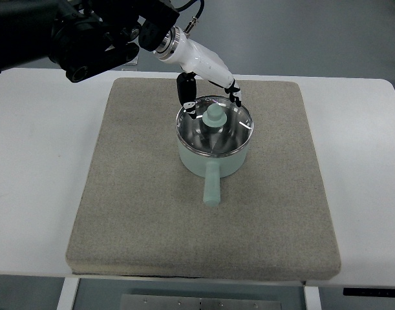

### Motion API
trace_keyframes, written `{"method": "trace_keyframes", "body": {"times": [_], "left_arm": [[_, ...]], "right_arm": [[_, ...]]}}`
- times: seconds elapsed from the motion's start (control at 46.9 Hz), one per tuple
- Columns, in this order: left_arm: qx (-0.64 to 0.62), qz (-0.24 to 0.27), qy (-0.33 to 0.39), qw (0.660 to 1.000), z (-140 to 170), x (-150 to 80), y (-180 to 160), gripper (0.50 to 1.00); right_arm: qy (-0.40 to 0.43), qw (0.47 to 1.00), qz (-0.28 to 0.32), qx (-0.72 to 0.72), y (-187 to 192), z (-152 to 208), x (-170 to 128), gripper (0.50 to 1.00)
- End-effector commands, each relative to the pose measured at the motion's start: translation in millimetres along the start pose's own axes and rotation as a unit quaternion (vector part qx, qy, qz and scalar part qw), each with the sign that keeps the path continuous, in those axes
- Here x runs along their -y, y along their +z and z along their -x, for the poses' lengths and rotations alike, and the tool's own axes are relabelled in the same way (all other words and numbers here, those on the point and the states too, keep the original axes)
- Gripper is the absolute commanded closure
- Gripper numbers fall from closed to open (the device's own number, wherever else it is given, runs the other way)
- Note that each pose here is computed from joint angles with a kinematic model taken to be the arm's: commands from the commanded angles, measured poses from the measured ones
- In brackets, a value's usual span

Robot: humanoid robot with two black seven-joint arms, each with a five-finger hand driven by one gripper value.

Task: Place lid left of pot with left hand
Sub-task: 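Lower the left hand and close fingers around the green lid knob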

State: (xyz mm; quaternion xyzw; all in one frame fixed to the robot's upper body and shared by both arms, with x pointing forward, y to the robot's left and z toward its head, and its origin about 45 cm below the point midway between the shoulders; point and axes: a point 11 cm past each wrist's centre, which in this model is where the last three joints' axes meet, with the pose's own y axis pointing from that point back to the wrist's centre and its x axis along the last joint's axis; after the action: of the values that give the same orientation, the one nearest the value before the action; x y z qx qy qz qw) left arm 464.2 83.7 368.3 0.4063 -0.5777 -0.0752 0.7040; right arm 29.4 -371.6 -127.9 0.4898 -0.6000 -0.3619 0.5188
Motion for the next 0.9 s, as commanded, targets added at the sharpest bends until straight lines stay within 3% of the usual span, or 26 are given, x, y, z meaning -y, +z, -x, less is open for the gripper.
{"method": "trace_keyframes", "body": {"times": [0.0,0.363,0.469,0.64,0.683,0.875], "left_arm": [[0.000,0.000,0.000,1.000,0.1,-0.2,-0.2,0.615],[0.000,0.001,-0.002,1.000,1.6,1.2,0.7,0.677],[0.006,0.004,-0.007,1.000,1.6,4.8,4.0,0.795],[0.008,0.004,-0.009,1.000,2.8,5.4,4.2,0.915],[0.008,0.003,-0.009,1.000,2.6,5.1,3.8,1.000],[0.012,-0.001,-0.005,1.000,1.4,4.1,1.4,1.000]], "right_arm": [[0.000,1.000,0.000,0.000,0.0,0.0,0.0,0.579],[0.000,1.000,0.000,0.000,0.0,0.0,0.0,0.579],[0.000,1.000,0.000,0.000,0.0,0.0,0.0,0.579],[0.000,1.000,0.000,0.000,0.0,0.0,0.0,0.579],[0.000,1.000,0.000,0.000,0.0,0.0,0.0,0.579],[0.000,1.000,0.000,0.000,0.0,0.0,0.0,0.579]]}}
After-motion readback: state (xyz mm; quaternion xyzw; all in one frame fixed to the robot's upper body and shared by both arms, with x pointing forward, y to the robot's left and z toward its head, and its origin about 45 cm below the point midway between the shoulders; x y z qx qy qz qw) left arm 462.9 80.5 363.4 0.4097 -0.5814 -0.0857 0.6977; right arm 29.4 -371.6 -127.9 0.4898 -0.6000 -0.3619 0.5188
